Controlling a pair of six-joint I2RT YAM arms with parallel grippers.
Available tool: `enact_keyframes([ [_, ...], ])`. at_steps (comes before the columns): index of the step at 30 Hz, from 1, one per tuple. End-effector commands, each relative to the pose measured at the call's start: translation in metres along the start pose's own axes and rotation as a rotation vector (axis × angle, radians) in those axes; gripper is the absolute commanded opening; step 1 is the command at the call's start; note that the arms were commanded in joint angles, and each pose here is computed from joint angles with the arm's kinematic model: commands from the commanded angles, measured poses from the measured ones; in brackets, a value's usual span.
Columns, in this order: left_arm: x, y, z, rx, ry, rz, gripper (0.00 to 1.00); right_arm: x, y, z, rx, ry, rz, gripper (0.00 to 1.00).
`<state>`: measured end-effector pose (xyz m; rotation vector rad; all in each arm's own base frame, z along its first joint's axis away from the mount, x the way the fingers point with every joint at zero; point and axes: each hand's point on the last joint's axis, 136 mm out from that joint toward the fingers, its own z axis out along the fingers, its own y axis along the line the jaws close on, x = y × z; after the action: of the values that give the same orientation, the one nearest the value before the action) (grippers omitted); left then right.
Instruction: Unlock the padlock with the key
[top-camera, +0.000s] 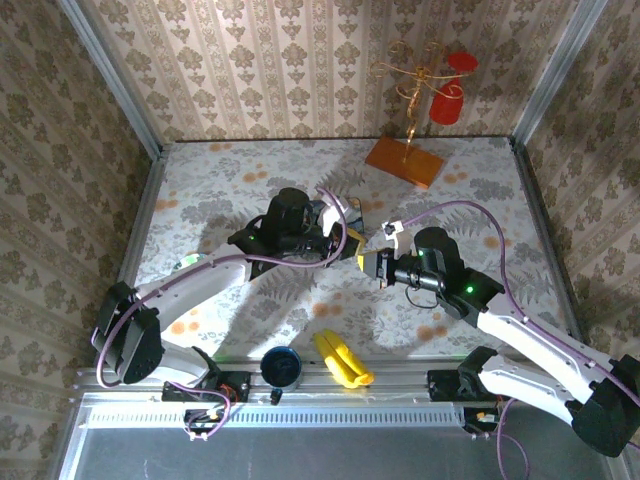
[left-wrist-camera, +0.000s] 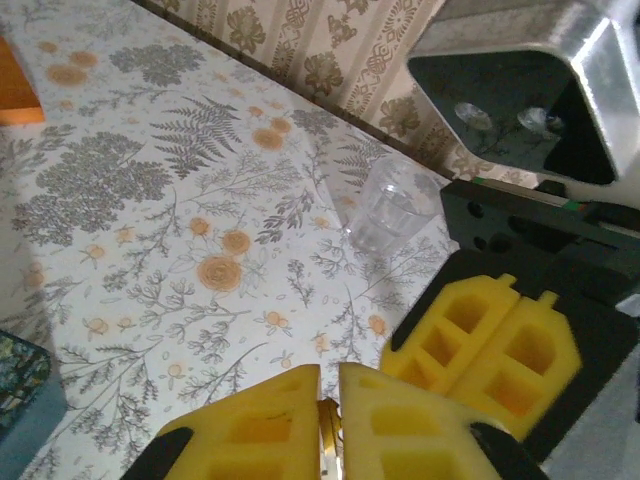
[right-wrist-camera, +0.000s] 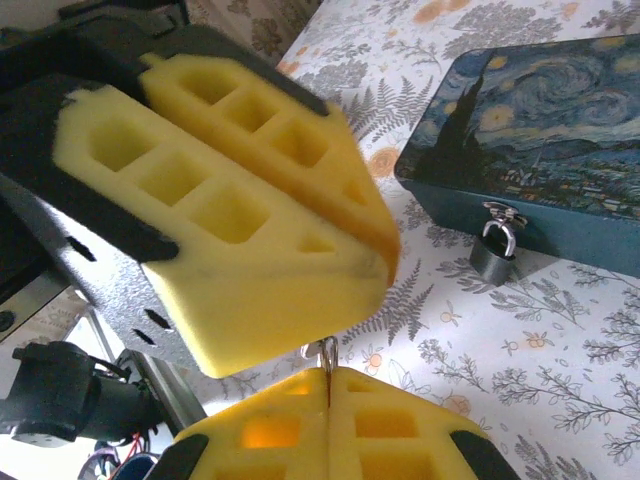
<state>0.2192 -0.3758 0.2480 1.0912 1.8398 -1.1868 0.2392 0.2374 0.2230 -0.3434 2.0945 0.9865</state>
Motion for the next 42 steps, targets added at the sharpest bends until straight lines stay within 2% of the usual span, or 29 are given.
enact_keyframes([
  [1, -0.006, 0.004, -0.008, -0.063, -0.022, 0.028, 0.06, -0.003, 0.0, -0.004, 0.014, -0.023, -0.002, 0.0],
  [4, -0.011, 0.006, -0.014, -0.096, -0.061, 0.041, 0.0, -0.002, -0.006, -0.004, 0.048, -0.022, 0.008, 0.0],
  [12, -0.022, 0.012, -0.031, -0.168, -0.173, 0.058, 0.0, 0.001, -0.026, -0.009, 0.152, -0.045, 0.045, 0.0],
  [14, -0.024, 0.011, -0.034, -0.161, -0.196, 0.06, 0.0, 0.0, -0.028, -0.011, 0.156, -0.056, 0.055, 0.34],
  [17, -0.028, 0.008, -0.037, -0.126, -0.213, 0.057, 0.0, -0.002, -0.021, -0.011, 0.117, -0.069, 0.054, 0.5],
  [21, -0.032, 0.004, -0.042, -0.079, -0.224, 0.052, 0.0, -0.009, -0.001, -0.01, 0.006, -0.096, 0.018, 0.58],
  [25, -0.038, -0.006, -0.05, -0.005, -0.223, 0.055, 0.0, -0.021, 0.02, -0.011, -0.112, -0.156, -0.04, 0.59],
  [33, -0.026, -0.046, -0.07, 0.188, -0.109, 0.109, 0.0, -0.035, 0.047, -0.023, -0.251, -0.194, -0.142, 0.58],
  [42, -0.032, -0.061, -0.083, 0.28, -0.152, 0.103, 0.0, -0.037, 0.076, -0.04, -0.392, -0.21, -0.214, 0.49],
])
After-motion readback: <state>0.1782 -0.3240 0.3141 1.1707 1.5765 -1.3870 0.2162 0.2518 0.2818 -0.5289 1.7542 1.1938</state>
